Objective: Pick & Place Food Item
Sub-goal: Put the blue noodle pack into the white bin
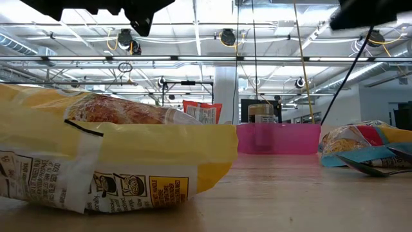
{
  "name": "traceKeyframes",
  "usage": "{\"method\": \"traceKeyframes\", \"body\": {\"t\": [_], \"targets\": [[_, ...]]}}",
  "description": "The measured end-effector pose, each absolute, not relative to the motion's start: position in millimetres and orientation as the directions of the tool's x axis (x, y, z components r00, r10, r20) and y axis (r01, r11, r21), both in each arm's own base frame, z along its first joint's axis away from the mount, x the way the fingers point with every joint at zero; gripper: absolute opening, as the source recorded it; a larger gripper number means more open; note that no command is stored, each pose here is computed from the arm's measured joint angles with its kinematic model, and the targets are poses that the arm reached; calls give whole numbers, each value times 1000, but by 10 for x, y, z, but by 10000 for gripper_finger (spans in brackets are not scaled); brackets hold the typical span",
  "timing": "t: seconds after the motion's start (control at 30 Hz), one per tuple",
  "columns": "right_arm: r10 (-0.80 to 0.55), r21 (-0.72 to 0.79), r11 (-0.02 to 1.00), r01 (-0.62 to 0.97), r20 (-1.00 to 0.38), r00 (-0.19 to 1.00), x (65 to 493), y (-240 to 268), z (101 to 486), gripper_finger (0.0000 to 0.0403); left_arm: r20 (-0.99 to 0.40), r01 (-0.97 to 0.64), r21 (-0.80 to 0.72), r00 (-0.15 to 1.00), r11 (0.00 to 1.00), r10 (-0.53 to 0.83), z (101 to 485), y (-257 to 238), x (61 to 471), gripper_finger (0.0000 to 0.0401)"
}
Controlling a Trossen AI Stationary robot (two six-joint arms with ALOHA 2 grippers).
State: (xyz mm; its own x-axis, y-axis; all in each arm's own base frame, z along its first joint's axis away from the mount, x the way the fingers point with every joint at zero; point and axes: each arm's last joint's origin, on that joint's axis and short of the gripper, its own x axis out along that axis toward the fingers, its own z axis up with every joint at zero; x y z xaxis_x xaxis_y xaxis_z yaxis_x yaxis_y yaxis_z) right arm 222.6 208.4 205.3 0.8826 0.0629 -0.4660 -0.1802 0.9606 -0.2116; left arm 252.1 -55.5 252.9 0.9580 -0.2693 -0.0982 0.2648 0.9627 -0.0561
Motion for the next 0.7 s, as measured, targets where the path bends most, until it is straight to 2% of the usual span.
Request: {"method": "traceKeyframes", "body": {"t": [0.2, 0.5, 0.7], "targets": [[-56, -213, 973, -90, -597, 800, 2172, 1984, 1843, 196, -106, 245, -37, 963, 969, -247, 2518, -549, 2526, 182], [-256, -218, 966, 139, -736, 627, 1982, 1754, 1677, 196, -150, 209, -36, 966, 977, -212, 2346, -552, 2655, 182], [-300, -201, 950, 238, -797, 525, 1885, 1674, 1634, 196, -151, 165, -37, 974, 986, -169, 2234, -506, 2762, 182]]}}
